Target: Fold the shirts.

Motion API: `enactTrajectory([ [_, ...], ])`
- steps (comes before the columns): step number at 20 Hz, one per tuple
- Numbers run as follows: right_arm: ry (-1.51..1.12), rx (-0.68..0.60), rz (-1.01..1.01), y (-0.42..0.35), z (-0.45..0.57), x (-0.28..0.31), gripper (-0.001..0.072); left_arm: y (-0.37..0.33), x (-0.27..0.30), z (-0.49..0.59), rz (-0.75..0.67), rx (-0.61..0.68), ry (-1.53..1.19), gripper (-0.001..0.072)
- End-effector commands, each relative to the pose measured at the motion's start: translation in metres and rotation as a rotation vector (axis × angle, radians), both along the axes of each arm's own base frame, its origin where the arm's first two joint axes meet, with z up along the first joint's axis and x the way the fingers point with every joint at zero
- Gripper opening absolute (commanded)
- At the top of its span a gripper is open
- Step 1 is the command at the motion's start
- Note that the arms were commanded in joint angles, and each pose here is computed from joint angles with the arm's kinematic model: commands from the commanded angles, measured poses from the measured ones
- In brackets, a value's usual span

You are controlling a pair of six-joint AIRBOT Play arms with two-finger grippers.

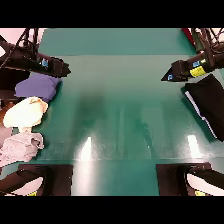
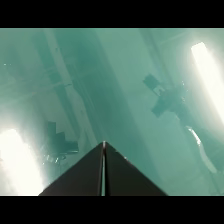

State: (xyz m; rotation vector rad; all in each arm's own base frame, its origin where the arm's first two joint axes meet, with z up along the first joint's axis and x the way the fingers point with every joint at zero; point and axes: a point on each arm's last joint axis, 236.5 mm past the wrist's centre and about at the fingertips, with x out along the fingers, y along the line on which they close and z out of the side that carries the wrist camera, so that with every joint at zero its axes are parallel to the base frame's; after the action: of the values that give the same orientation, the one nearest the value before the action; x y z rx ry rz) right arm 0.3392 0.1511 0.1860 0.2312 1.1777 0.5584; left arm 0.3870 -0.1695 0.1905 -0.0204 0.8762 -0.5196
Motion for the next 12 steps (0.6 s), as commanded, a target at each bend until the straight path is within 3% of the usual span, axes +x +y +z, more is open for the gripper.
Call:
enactTrajectory([
  [1, -0.003, 0.003, 0.002, 0.0016, 0.0007, 0.0003, 0.0023, -0.0002, 0.0, 0.0, -0.001, 0.0, -0.001, 0.0025],
  [12, -0.025, 0.009, -0.01, 0.0021, 0.003, 0.0059, 0.0023, -0.0003, -0.0001, 0.0001, -0.001, 0.0, 0.0, 0.0026],
])
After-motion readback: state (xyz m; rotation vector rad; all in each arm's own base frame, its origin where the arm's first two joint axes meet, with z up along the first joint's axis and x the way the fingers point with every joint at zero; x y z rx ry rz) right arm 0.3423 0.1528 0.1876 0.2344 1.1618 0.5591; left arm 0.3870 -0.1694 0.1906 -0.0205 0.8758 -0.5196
